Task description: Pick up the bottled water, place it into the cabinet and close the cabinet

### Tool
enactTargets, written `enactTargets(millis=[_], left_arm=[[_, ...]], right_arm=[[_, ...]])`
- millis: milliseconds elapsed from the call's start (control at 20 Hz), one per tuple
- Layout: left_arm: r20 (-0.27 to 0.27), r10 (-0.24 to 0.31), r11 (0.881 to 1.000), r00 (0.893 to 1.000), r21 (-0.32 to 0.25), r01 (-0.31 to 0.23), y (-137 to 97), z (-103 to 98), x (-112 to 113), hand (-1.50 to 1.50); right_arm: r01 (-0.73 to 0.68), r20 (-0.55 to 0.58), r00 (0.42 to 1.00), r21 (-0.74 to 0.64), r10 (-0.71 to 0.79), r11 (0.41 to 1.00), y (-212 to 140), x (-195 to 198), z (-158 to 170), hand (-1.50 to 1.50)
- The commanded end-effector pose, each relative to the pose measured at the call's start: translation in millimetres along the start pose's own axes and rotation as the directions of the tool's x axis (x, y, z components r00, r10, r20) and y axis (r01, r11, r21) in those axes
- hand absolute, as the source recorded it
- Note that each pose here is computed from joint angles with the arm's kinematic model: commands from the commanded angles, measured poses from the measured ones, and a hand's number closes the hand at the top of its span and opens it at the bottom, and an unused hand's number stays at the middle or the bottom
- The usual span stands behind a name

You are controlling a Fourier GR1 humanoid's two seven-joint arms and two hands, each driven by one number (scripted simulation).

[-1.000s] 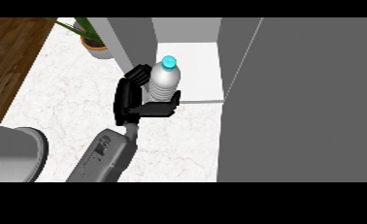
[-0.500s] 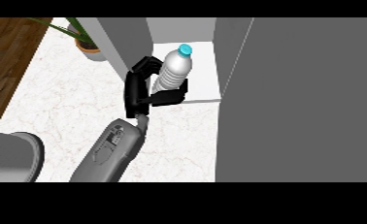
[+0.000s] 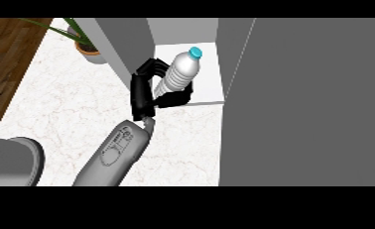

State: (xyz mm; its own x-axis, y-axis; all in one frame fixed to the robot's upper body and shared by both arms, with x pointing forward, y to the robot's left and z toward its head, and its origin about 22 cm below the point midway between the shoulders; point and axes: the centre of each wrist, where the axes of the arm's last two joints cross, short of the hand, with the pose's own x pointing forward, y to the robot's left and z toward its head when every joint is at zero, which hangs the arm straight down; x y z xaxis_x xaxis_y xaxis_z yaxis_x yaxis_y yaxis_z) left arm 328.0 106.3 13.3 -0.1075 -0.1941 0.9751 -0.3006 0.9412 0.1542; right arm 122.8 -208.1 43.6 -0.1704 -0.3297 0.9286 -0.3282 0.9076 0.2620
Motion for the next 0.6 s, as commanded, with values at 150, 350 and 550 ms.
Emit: enactTargets(millis=[150, 350, 550], left_arm=[[0.078, -0.201, 0.979, 0.976, -0.005, 0.202, 8.3, -67.8, 19.9, 1.5], [0.068, -0.263, 0.965, 0.962, 0.034, 0.261, 10.6, -64.8, 5.6, -1.5], [0.052, -0.251, 0.967, 0.966, 0.054, 0.249, 10.1, -81.0, 23.2, -1.5]], right_arm=[[0.01, -0.006, 1.0, 0.024, -0.01, 1.0, -3.2, 1.1, 0.3, -1.5], [0.004, 0.001, 1.0, 0.014, -0.004, 1.0, 0.7, -8.0, -7.0, -1.5], [-0.001, -0.009, 1.0, 0.013, 0.002, 1.0, -3.6, -5.2, 1.1, -1.5]])
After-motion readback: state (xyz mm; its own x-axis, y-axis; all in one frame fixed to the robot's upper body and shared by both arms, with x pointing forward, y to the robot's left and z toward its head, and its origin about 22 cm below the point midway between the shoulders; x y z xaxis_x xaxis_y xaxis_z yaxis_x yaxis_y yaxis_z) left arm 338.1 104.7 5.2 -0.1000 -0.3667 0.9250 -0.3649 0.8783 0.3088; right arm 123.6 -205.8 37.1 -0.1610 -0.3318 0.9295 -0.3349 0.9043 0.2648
